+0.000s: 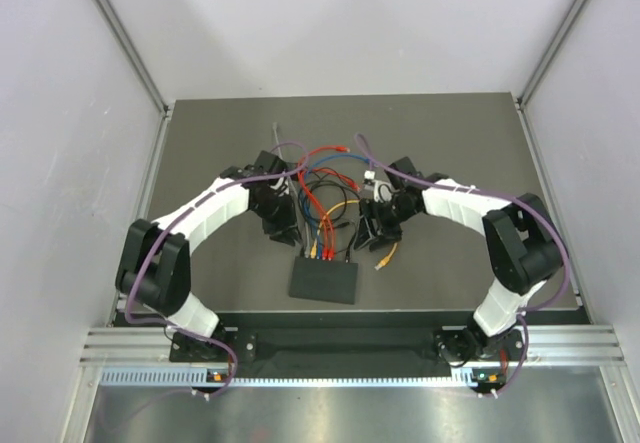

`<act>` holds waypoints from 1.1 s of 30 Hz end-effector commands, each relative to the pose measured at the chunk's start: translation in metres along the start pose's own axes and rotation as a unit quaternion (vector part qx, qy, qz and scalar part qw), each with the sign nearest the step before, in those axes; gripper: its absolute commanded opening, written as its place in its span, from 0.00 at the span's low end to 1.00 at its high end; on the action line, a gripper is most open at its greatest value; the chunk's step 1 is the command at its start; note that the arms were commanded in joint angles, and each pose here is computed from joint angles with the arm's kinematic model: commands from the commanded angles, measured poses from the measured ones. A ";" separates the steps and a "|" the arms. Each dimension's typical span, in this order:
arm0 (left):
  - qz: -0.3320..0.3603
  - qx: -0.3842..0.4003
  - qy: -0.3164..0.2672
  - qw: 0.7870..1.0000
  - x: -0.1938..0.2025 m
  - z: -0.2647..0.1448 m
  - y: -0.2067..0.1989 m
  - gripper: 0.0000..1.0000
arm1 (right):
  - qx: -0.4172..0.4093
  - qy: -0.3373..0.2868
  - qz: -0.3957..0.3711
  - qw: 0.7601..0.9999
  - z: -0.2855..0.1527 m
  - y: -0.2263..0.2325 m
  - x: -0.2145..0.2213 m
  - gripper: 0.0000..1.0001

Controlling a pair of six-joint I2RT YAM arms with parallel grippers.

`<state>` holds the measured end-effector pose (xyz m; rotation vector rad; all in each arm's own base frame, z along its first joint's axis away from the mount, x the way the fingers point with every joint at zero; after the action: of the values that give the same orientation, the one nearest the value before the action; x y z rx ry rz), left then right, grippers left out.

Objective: Pull the plug from the switch port

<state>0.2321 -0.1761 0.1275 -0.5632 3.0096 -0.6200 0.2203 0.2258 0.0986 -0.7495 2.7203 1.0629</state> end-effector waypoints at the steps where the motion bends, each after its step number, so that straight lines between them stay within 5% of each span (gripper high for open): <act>1: 0.011 0.083 0.010 0.996 0.010 -0.014 -0.021 0.29 | -0.023 -0.010 -0.036 0.999 -0.011 -0.001 -0.012 0.58; 10: 0.019 0.208 0.055 0.976 0.026 -0.002 -0.050 0.22 | -0.072 -0.020 -0.031 0.997 0.010 -0.007 -0.027 0.40; 20: -0.034 0.159 0.055 0.985 0.050 0.029 -0.031 0.12 | -0.122 -0.048 -0.006 0.991 0.020 -0.009 -0.023 0.38; 33: -0.107 0.130 0.055 0.984 0.070 0.049 0.011 0.12 | -0.140 -0.091 0.015 0.986 0.029 -0.013 -0.016 0.34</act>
<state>0.1661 -0.2101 0.0848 -0.8333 2.9657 -1.0400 0.2256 0.2383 0.0589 -0.5854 2.6102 1.4300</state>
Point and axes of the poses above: each gripper's point midway between its finger pads, its own z axis out along the fingers, its own y axis along the line the jaws close on, x = y × z, the point moved 5 cm from there along -z, back along the fingers, and after that the axes turned 14 degrees about -z, right-handed, at the moved point
